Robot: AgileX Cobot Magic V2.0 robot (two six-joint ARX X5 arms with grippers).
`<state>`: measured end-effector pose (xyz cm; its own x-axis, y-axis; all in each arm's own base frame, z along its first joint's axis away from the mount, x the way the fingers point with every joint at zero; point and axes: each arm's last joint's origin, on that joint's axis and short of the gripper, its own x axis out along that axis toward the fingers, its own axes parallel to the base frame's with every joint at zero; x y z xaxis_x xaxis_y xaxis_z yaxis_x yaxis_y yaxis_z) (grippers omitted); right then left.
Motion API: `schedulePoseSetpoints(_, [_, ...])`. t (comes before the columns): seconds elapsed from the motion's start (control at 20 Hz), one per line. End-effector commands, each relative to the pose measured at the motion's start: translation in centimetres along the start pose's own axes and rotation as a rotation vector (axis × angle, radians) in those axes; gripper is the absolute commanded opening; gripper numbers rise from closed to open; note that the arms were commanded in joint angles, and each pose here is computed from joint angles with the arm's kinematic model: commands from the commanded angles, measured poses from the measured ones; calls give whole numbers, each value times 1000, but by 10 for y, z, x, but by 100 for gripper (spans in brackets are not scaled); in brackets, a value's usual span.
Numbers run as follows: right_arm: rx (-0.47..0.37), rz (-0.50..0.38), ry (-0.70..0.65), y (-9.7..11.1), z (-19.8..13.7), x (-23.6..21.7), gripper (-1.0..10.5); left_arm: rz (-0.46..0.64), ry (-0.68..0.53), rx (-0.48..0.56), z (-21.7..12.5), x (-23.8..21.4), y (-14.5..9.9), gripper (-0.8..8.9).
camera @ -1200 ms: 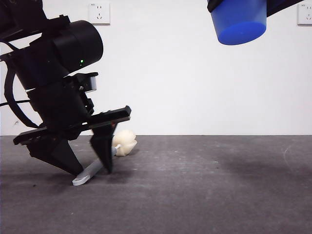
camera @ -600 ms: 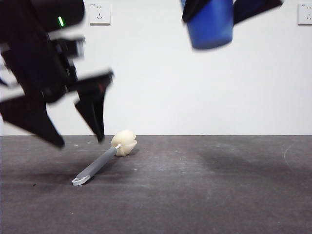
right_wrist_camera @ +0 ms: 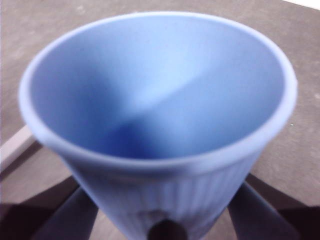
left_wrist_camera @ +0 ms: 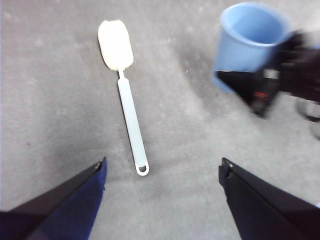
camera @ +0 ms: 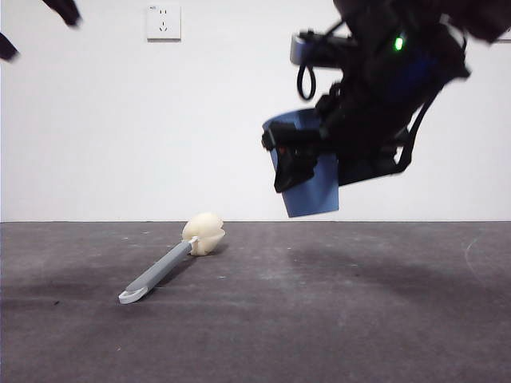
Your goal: Pick up the cup brush,pick up the cup,insert the brush into the cup,clean the cup,put the cup brush back,put the cup back to the fixed position on the table
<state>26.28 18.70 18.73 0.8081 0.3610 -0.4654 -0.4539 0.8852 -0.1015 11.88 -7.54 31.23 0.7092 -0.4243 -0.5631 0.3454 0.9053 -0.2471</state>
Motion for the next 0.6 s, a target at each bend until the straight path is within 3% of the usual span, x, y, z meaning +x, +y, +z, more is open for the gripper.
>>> schedulePoseSetpoints(0.05, [37, -17, -9, -7, -9, 14, -17, 17, -36, 9, -5, -15, 3, 378])
schedulePoseSetpoints(0.6, [114, 35, -30, -33, -50, 56, -17, 16, -65, 6, -9, -26, 5, 378])
